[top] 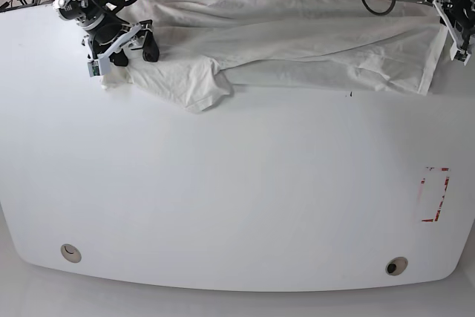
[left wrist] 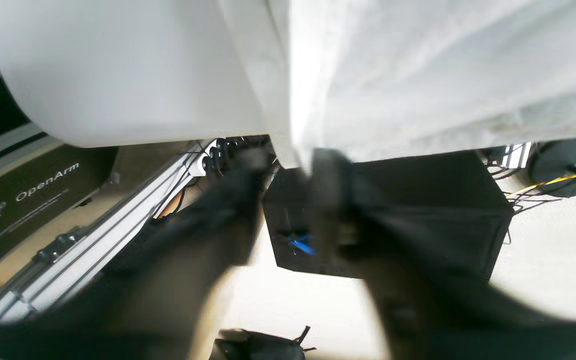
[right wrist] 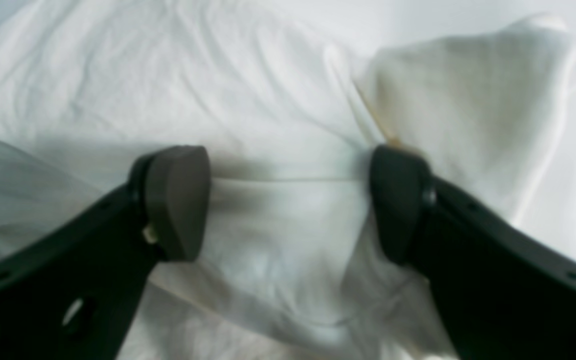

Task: Fold the T-shirt properly
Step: 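Lift the shirt end with the left gripper and pull it taut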

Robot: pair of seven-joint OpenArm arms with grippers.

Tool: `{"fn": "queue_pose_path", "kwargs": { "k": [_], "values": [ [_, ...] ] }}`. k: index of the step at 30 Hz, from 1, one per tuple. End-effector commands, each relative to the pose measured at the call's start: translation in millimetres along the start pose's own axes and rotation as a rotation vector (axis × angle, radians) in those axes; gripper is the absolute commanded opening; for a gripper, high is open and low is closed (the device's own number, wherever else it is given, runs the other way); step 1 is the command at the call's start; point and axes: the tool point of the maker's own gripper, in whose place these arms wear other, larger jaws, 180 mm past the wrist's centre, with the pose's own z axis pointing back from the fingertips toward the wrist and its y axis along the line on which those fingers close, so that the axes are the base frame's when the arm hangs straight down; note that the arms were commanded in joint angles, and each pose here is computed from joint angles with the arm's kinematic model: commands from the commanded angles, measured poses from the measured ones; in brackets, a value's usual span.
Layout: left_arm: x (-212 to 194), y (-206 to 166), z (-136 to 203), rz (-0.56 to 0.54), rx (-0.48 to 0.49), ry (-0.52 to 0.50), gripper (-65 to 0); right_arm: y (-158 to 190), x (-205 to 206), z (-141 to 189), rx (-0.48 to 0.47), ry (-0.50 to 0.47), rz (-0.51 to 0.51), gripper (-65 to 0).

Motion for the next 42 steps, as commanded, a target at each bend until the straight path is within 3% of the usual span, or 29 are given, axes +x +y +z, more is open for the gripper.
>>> {"fn": "queue_pose_path", "kwargs": {
  "k": [1,6,14,24,31,42],
  "values": [
    [1.3,8.9,5.9,-0.012,0.029,-0.002,-35.7,-6.7,-16.5,2.1,-0.034,0.083,0.008,-17.0],
    [9.5,8.7,9.2,-0.02,0.01,-0.036,-24.9,-6.6,-16.0,2.2,-0.034,0.082,0.009,-17.0],
    [42.3,-0.4,25.9,-0.048,-0.122,-0.198,-27.5,-6.6,-14.9,2.2,-0.034,0.079,0.011,-17.0],
    [90.4,14.0,37.4,0.053,-0.083,-0.369,-40.4,-3.0,3.9,11.7,-0.05,0.034,0.063,-17.0],
    [93.3,3.1,17.8,0.14,-0.037,-0.327,-49.9,2.4,21.2,22.7,-0.066,-0.005,0.119,-17.0],
    [112.5,-36.9,-13.2,0.001,0.035,-0.287,-62.9,17.7,34.1,38.0,-0.078,-0.049,0.172,-17.0]
  ]
}}
